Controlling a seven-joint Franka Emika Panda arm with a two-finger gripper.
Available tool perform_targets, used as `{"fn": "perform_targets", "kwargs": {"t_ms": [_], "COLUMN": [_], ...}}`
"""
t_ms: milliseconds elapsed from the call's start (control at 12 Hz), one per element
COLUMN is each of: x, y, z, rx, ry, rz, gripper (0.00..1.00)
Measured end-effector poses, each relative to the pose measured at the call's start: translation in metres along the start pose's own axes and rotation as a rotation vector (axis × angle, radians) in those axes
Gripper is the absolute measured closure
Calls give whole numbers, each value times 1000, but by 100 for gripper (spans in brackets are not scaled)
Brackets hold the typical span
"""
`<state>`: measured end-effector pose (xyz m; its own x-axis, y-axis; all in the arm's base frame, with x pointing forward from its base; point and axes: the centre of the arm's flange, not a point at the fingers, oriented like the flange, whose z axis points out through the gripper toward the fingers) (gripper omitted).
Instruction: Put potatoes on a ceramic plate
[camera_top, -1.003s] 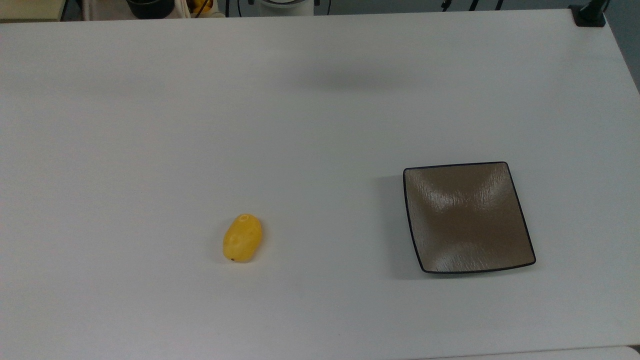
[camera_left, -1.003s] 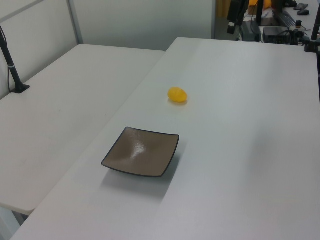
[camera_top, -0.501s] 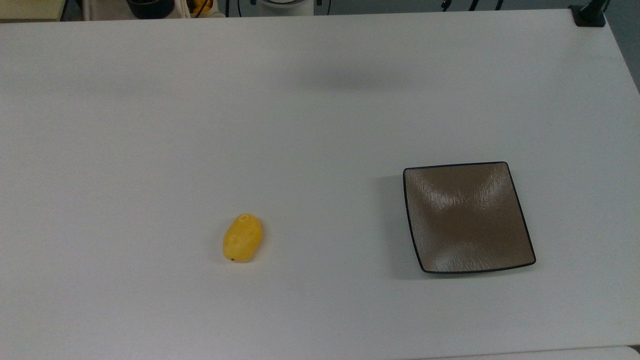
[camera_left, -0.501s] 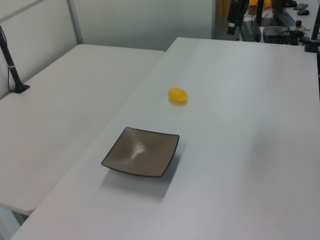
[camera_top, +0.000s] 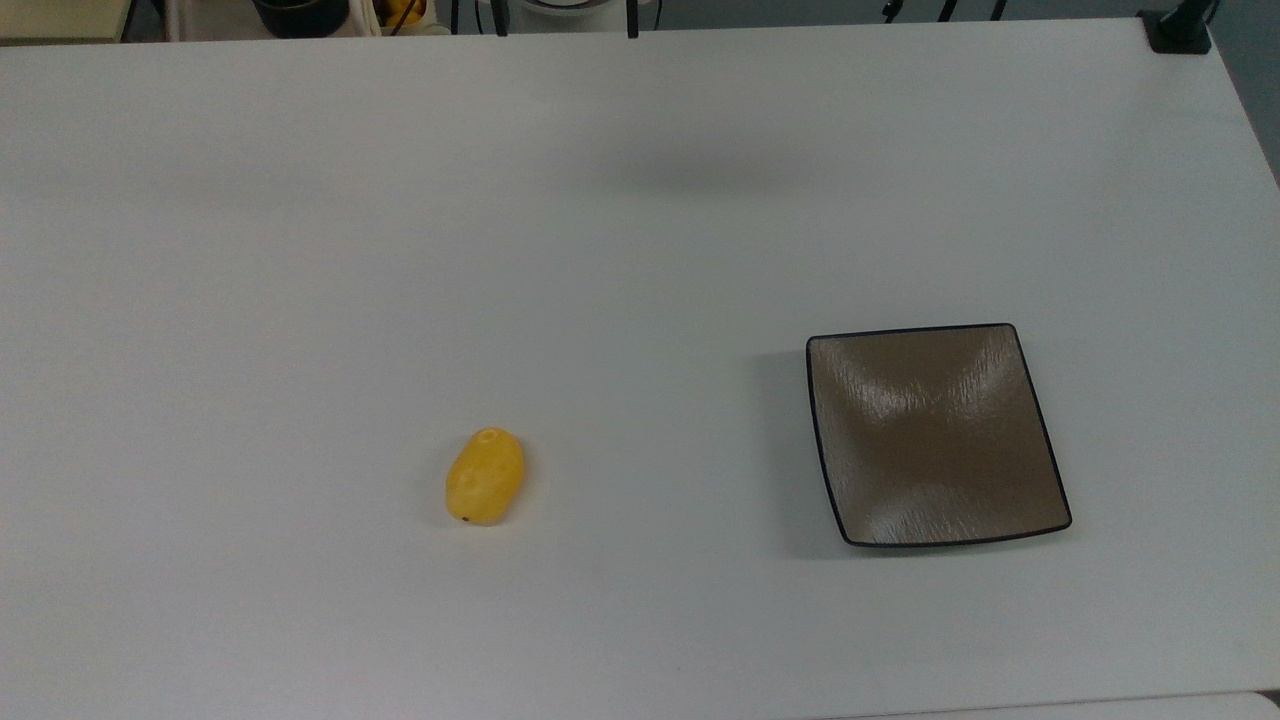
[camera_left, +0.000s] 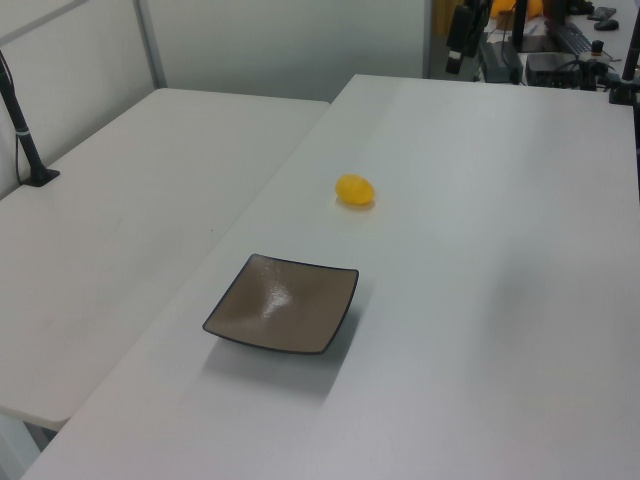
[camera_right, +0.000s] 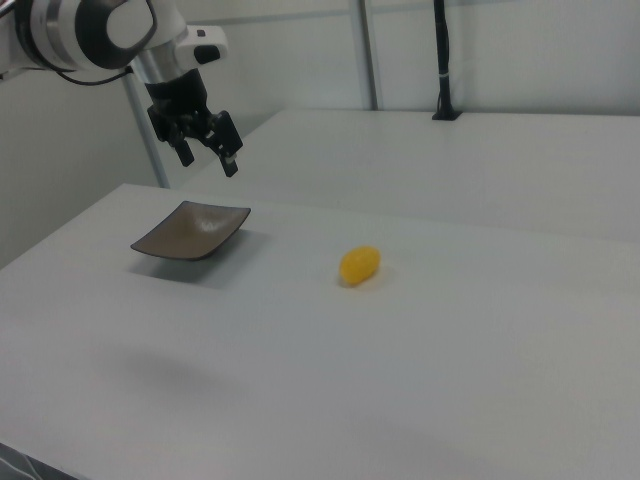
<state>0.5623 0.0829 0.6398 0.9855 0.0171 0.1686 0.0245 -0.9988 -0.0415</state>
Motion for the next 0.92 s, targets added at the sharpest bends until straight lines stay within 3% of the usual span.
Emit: {"fn": "perform_targets", "kwargs": {"t_ms": [251, 501, 919], "x": [13, 42, 99], "y": [4, 8, 33], "z": [26, 54, 63], "rx": [-7, -49, -52], "ry": [-30, -45, 87], "rz": [-10, -11, 178], "gripper": [0, 0, 0]}}
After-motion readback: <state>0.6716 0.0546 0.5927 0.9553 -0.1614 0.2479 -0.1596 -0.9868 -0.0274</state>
